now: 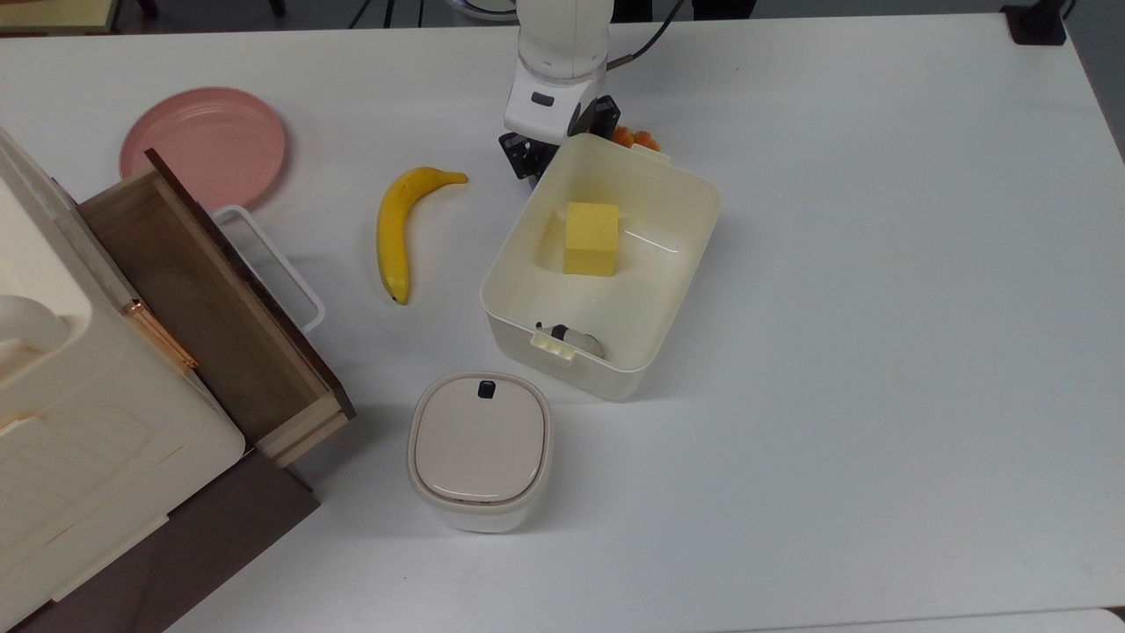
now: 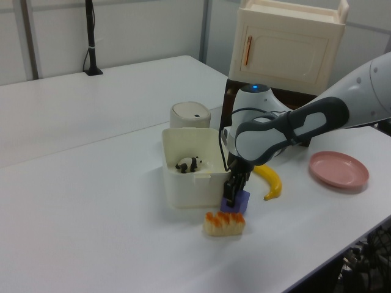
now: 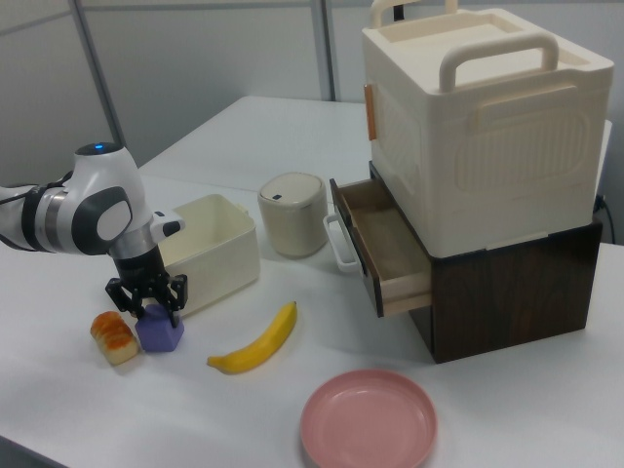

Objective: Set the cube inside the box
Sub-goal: 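Close the gripper on the purple cube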

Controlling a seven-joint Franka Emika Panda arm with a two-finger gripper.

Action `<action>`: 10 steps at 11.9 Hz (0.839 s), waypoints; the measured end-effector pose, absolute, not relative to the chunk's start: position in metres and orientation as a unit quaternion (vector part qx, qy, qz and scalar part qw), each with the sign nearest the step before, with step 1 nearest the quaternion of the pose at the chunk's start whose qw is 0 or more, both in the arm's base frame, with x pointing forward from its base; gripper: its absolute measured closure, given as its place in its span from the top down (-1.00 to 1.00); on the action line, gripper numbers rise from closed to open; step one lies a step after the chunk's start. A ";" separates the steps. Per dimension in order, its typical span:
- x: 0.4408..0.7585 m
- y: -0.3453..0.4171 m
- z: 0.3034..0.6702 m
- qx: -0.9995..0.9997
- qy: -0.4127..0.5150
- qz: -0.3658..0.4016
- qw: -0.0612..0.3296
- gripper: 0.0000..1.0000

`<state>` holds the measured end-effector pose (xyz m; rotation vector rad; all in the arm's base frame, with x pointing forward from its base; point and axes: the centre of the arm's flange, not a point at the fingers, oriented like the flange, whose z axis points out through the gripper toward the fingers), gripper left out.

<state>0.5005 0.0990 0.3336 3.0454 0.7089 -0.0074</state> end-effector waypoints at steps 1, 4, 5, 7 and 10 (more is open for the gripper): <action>0.501 0.099 0.337 0.974 0.227 0.001 0.008 0.15; 0.490 0.095 0.377 0.974 0.227 -0.002 0.014 0.15; 0.483 0.093 0.390 0.973 0.229 -0.013 0.021 0.15; 0.473 0.089 0.405 0.972 0.233 -0.027 0.032 0.15; 0.481 0.085 0.423 0.973 0.226 -0.009 0.034 0.15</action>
